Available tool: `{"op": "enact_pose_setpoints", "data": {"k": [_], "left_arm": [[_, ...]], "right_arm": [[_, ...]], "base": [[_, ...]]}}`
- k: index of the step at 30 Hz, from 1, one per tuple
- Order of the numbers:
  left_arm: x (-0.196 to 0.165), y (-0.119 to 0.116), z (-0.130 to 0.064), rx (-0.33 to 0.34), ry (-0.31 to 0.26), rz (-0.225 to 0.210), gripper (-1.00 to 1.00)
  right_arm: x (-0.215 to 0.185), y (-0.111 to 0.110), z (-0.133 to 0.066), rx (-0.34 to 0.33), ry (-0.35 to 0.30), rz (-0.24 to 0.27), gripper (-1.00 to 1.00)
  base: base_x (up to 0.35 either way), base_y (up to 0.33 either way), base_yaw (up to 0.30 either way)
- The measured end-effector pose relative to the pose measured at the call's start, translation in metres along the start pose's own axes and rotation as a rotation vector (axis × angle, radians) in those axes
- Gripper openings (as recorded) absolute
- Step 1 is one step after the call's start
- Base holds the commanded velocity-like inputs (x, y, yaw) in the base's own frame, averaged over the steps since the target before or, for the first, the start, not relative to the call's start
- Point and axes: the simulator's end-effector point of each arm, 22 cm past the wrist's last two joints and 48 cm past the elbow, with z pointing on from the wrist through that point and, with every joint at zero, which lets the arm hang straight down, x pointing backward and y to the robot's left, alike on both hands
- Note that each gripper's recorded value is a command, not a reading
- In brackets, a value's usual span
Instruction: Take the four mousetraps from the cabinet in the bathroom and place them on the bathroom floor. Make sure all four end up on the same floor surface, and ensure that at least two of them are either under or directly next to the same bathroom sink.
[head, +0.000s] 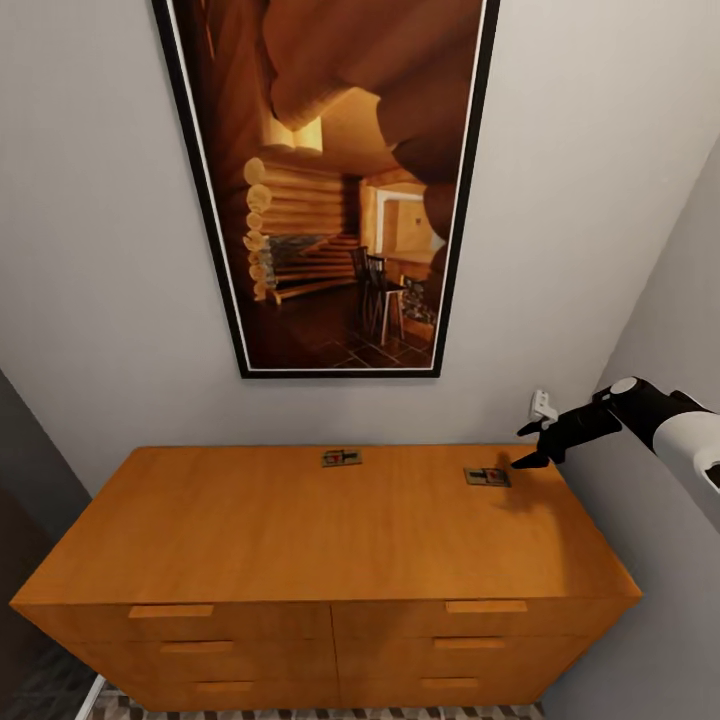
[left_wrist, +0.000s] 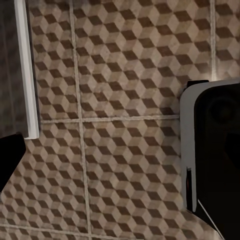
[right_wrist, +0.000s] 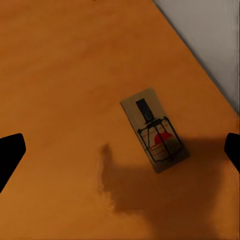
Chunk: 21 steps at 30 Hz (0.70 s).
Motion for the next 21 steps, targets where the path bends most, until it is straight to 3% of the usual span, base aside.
{"op": "enact_pose_setpoints", "data": {"k": [5,14,21], "left_arm": [[0.001,0.0,0.0,-0.002,0.004,0.001,1.0],[0.02,0.004,-0.002,-0.007,0.078,0.012,1.0],[0.028,0.007,-0.004,-0.009,0.1,0.017,1.0]], "right_arm": [[0.001,0.0,0.0,0.0,0.0,0.002,1.0],[0.009,0.003,0.004,-0.007,0.009,0.01,1.0],[0.021,0.003,0.009,0.009,0.018,0.016,1.0]], "base": [[0.054,0.0,0.0],[0.007,0.0,0.0],[0.0,0.0,0.0]]}}
